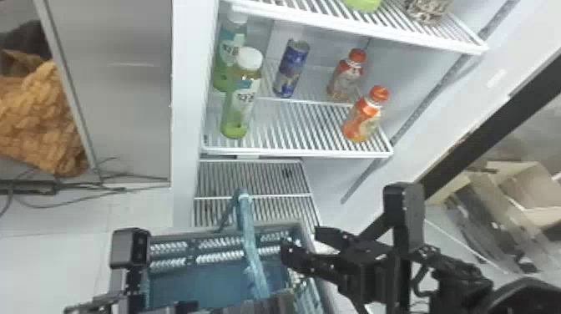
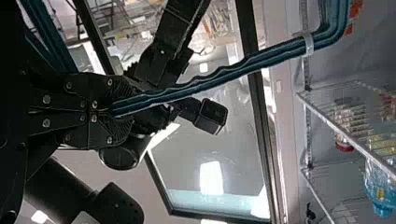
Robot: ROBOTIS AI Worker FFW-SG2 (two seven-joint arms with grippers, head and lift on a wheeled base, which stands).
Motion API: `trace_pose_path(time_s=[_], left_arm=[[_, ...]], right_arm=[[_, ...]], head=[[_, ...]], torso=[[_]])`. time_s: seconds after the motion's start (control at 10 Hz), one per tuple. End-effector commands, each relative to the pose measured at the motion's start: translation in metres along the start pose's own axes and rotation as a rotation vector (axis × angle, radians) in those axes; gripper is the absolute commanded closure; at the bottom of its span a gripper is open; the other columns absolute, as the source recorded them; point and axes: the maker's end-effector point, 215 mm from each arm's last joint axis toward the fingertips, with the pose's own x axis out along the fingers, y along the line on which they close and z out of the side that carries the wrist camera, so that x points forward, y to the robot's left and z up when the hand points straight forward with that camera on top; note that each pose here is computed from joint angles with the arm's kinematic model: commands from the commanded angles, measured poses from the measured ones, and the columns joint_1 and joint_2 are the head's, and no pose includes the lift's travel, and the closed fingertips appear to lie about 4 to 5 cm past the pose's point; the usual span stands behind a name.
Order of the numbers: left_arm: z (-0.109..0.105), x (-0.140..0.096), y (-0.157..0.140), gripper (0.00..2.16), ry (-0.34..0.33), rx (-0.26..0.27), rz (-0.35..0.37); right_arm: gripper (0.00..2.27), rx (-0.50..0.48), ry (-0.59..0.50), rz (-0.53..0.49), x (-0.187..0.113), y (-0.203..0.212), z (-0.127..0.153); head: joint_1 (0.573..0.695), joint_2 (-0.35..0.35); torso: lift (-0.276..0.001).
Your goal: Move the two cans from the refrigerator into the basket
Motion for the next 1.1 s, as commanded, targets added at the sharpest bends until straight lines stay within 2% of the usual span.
trace_pose_path(time_s=[0.0, 0.2, 0.5, 0.7, 1.0], left_arm=[[0.0, 0.0, 0.0, 1.19, 0.0, 0.0, 0.0], [0.001, 0.0, 0.0, 1.19, -0.001, 0.002, 0.001], [0.0, 0.0, 0.0, 1.19, -0.003, -0.001, 0.0], [0.001, 0.0, 0.0, 1.19, -0.002, 0.001, 0.0], [0.0, 0.0, 0.0, 1.19, -0.001, -0.001, -0.001]], right_arm=[[0.36, -0.008, -0.042, 0.001, 0.0, 0.0, 0.012], [0.36, -0.031, -0.117, -0.009, -0.003, -0.002, 0.034], [0.35, -0.094, -0.363, -0.021, -0.021, 0.0, 0.104], [0.35, -0.116, -0.497, -0.038, -0.034, -0.004, 0.139], [0.35, -0.13, -0.635, -0.083, -0.045, -0.016, 0.17]], head=[[0.695, -0.35], [0.695, -0.35], [0.695, -0.35], [0.695, -0.35], [0.695, -0.35]], torso=[[-0.276], [-0.276], [-0.276], [-0.276], [-0.276]])
